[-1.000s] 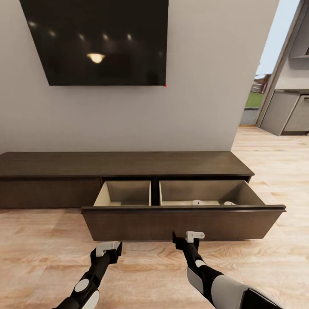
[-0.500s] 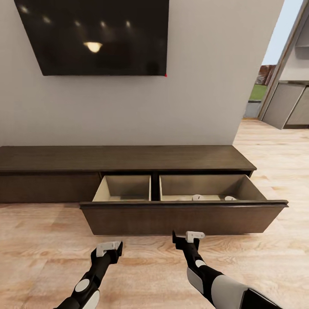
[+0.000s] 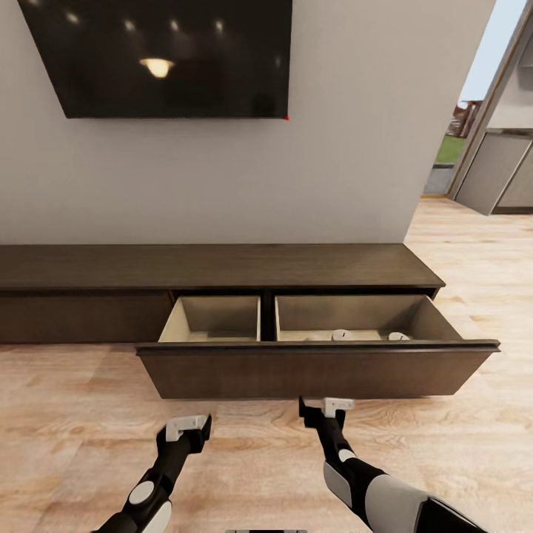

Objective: Place each of the two pumpkins and all three candles from the living room inside a cabinet in the living room (use any cabinet), then make sure every cabinet is closed, and position the cauldron so it is next to a table in the living room.

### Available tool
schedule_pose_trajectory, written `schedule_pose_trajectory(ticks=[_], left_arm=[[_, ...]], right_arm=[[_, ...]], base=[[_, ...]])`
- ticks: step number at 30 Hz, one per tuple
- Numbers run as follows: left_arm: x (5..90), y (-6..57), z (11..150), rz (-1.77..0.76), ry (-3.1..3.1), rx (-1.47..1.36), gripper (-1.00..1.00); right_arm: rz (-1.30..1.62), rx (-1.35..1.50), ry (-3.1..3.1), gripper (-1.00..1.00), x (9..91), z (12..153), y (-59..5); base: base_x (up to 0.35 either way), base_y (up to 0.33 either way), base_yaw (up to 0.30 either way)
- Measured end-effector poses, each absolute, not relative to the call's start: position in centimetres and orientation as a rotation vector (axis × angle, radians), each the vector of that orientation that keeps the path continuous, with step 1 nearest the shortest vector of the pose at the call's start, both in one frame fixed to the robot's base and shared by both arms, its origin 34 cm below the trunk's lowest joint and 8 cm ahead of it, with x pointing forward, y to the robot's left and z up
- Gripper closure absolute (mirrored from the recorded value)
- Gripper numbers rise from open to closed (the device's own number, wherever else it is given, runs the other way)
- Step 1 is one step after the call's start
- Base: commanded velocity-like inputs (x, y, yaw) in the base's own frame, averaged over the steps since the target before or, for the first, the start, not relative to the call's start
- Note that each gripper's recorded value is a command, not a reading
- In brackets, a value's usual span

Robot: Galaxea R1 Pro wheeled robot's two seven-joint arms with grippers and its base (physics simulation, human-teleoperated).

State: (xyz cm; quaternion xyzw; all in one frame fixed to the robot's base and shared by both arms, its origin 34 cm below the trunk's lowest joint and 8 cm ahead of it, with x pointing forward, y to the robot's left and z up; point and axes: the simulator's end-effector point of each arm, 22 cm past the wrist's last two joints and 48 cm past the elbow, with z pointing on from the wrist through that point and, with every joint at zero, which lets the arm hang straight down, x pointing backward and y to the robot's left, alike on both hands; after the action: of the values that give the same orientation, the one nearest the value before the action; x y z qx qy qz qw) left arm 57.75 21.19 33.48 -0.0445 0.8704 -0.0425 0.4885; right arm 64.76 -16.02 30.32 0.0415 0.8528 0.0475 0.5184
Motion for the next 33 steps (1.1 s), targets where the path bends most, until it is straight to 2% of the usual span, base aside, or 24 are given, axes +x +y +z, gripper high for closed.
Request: schedule_pose_trajectory(ticks=[33], left_arm=[[58.6,21.7,34.8,-0.018,2.027,-0.043,-1.0]], right_arm=[[0.105,0.078,2.03,-1.0,63.2,28.9,-16.8]], base=[[0.0,0.0,0.0]])
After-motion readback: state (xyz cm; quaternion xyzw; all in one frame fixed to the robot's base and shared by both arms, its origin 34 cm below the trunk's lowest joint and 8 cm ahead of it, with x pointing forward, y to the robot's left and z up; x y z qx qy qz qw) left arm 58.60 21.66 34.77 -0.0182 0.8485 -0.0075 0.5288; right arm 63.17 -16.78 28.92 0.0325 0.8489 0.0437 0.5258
